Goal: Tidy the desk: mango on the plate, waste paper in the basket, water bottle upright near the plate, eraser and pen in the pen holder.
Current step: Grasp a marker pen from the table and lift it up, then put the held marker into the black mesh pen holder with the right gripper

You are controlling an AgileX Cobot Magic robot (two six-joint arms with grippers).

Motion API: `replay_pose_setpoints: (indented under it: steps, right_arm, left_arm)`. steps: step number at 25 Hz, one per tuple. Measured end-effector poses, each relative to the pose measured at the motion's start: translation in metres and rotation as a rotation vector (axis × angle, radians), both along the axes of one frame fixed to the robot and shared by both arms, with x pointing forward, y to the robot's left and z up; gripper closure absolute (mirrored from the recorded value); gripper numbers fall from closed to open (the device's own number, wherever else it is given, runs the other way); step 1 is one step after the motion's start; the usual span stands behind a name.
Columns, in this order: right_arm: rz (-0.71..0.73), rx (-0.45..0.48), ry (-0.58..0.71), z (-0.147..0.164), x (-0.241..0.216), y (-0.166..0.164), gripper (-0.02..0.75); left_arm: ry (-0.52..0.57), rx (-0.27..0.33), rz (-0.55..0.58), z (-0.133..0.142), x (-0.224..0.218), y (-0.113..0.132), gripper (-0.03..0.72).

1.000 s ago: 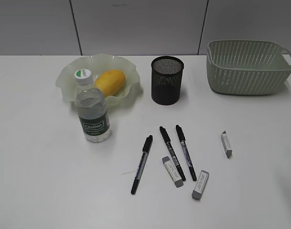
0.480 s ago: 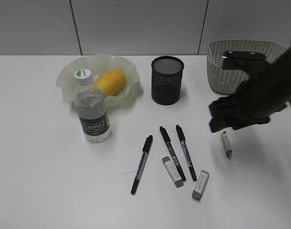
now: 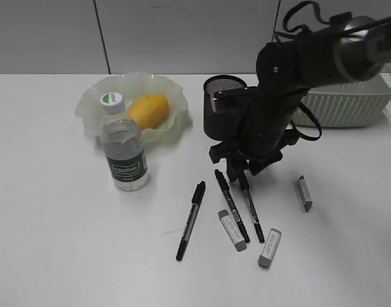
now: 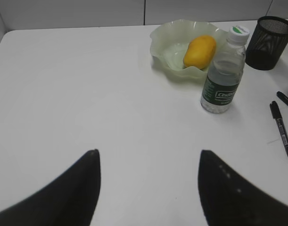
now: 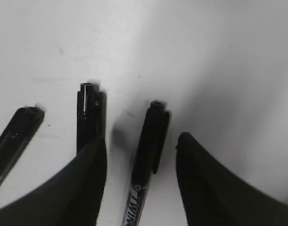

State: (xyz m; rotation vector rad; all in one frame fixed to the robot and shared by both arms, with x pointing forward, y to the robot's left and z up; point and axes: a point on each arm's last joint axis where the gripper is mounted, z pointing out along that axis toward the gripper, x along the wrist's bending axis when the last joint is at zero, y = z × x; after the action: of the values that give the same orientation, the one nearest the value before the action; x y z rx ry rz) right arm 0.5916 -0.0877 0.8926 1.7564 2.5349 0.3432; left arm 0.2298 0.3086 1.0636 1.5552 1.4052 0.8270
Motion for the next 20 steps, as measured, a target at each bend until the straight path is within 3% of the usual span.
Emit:
replay_pose_setpoints:
  steps: [5,9,13,16,20]
  right_arm:
    - [0.000,-0.041,0.045,-0.016,0.001,0.001,0.435]
    - [0.003,-0.051,0.043,-0.016,0.002,0.000,0.607]
    - [0.008,-0.033,-0.009,0.002,0.002,0.000,0.603]
    - [0.000,0.076,-0.202,0.054,0.003,0.000,0.603]
    - [-0.004,0.288,-0.617,0.134,-0.013,-0.012,0.603]
  left_arm:
    - [0.000,0.000,0.000,0.000,0.000,0.000,0.201]
    - [0.000,0.000,0.000,0.000,0.000,0.000,0.201]
    - [0.000,0.000,0.000,0.000,0.000,0.000,0.201]
    - [0.000,0.000,0.000,0.000,0.000,0.000,0.201]
    - [0.000,0.000,0.000,0.000,0.000,0.000,0.201]
